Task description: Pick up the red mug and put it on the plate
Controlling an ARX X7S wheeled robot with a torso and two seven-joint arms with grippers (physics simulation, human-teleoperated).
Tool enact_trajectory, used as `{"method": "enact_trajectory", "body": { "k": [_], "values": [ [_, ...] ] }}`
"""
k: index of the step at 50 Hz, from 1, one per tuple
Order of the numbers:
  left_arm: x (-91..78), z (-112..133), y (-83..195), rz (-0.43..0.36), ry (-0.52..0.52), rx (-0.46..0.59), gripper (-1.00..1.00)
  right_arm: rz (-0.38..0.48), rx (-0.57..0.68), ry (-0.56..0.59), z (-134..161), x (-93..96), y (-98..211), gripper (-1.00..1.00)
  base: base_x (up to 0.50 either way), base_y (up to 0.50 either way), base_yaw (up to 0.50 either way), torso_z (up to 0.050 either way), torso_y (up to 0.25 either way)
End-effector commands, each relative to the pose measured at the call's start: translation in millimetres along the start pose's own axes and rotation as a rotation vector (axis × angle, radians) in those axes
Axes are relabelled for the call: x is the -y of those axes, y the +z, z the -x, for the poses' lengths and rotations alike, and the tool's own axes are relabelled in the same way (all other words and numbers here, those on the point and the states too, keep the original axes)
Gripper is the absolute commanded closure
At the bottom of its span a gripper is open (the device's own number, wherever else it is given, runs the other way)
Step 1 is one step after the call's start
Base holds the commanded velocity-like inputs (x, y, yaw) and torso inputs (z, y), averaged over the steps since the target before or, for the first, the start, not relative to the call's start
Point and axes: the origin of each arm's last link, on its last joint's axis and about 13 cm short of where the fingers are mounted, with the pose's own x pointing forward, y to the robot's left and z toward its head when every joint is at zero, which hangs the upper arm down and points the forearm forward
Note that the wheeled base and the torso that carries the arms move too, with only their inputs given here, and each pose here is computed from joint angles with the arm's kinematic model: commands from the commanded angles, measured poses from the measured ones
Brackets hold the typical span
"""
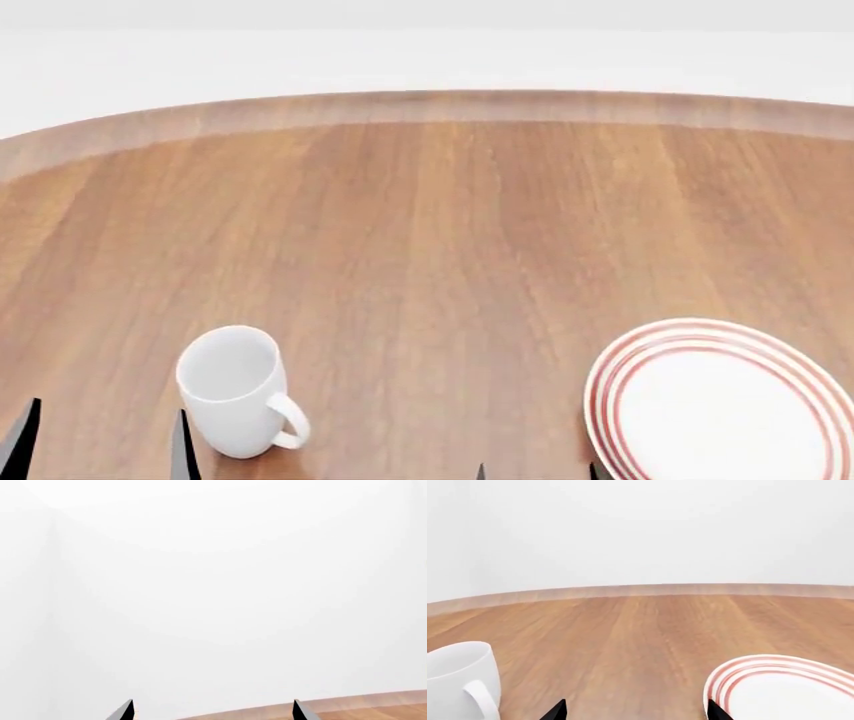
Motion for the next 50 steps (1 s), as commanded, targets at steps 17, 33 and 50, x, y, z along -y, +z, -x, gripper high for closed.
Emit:
{"method": "enact_trajectory", "body": {
  "k": [17, 33, 50],
  "values": [
    [0.1, 0, 0, 0.01, -0.002, -0.002, -1.0, 0.081, 0.053, 0.049, 44, -5.6, 34, -1.0, 0.0, 0.0, 0.0, 0.0, 0.0],
    [0.2, 0, 0, 0.02, -0.011, 0.003, -1.0, 0.183, 0.1, 0.132, 102, -1.5, 74, -1.0, 0.0, 0.0, 0.0, 0.0, 0.0],
    [0.2, 0, 0, 0.018, -0.01, 0.002, -1.0, 0.178, 0.143, 0.101, 142, 8.9, 61, -1.0, 0.0, 0.0, 0.0, 0.0, 0.0]
  ]
}}
